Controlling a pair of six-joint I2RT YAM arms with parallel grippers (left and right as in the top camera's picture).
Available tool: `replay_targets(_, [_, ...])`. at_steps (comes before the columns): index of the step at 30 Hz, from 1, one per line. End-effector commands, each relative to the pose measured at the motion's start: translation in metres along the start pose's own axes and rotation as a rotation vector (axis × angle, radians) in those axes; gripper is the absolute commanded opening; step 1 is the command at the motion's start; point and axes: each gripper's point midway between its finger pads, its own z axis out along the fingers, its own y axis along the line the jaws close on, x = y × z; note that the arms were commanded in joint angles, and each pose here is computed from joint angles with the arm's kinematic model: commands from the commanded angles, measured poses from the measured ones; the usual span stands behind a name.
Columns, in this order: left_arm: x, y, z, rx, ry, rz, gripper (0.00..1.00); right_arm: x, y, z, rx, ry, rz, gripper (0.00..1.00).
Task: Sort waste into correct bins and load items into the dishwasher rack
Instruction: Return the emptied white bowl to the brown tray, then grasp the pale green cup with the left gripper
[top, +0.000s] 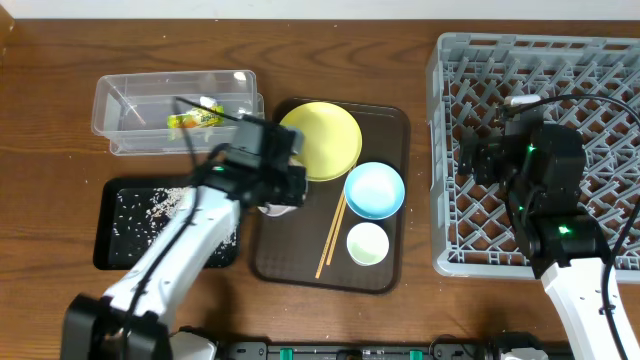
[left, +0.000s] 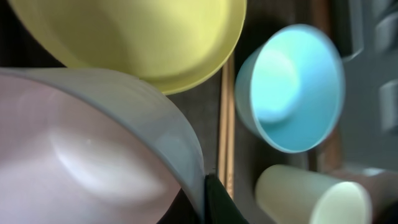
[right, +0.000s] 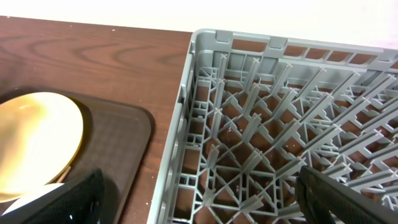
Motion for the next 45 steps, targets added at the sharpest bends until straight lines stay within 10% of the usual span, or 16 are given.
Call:
replay_targets(1, [0.009,0.010,0.018,-0.103,0.043,0.038,0.06,-0.010,-0.003,-0.003,0.009,-0.022,-0.004,0.96])
replay_targets(6, [0.020,0.005,0.032,-0.101,0.094,0.041,0.06,-0.010,-0.003,-0.003,0.009,-0.022,-0.005,0.96])
replay_targets(12, [0.020,0.003,0.032,-0.097,0.090,0.045,0.50,-0.010,-0.003,-0.003,0.009,-0.022,-0.005,0.97])
replay_targets(25, [-0.024,-0.037,-0.025,-0.010,-0.081,0.165,0.50,-0.010,-0.003,-0.003,0.009,-0.023,-0.004,0.99])
replay_targets(45, [0.074,-0.076,0.025,0.013,0.265,0.401,0.54,-0.010,-0.003,-0.003,0.009,-0.021,-0.004,0.99])
